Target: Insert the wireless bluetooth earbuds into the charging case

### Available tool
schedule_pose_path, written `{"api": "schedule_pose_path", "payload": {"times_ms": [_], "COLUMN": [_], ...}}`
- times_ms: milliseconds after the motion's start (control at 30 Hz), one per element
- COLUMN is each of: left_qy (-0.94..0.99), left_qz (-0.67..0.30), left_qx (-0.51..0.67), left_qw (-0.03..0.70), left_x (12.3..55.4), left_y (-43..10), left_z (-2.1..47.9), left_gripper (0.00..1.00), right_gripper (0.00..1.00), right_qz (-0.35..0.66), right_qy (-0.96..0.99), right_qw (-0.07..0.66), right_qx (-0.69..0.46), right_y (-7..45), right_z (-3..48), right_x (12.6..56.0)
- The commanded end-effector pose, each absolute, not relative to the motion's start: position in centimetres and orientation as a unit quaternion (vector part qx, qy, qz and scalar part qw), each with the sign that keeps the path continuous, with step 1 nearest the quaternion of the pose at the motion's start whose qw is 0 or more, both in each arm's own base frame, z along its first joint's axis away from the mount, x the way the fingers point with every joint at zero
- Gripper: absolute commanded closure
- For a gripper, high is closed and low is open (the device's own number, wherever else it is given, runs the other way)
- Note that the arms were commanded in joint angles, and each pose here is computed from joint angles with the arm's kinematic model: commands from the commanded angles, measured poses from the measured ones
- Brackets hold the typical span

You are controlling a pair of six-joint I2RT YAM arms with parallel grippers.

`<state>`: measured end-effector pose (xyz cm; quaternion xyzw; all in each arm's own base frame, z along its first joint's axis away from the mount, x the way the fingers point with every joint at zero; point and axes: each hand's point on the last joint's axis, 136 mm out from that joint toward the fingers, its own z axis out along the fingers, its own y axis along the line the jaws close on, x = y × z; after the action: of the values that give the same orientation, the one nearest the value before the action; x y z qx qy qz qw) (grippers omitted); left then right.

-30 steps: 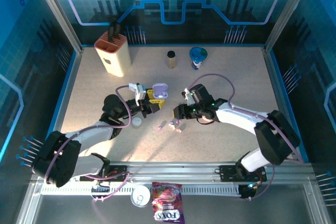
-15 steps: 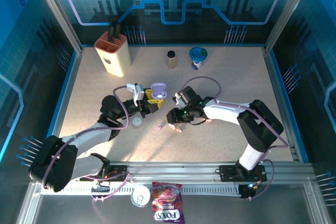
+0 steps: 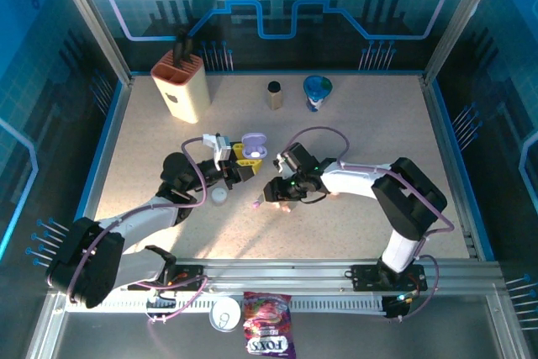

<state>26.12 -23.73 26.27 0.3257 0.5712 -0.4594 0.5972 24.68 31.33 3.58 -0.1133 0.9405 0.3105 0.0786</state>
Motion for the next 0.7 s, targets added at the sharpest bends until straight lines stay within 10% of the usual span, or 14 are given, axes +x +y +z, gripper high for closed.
{"api": "schedule_pose_path", "payload": {"times_ms": [0,667], "left_qy": [0.571,0.612], "left_qz": [-0.450,-0.382], "left_qx": [0.325,0.196], "left_qw": [0.605,0.664], "left_x": [26.0,29.7], "left_y": [-23.3,-17.2], "left_z": [26.1,26.4], "left_gripper": [0.69,0.69], "right_gripper": [0.53,0.54], "right_qz": [0.298,0.274], "right_qy": [0.946,0.943], "right_qw": [0.070,0.122], "right_qx": [-0.109,-0.146], "right_y": [31.6,32.8], "right_z": [2.6,4.4], "right_x": [25.0,27.6]}}
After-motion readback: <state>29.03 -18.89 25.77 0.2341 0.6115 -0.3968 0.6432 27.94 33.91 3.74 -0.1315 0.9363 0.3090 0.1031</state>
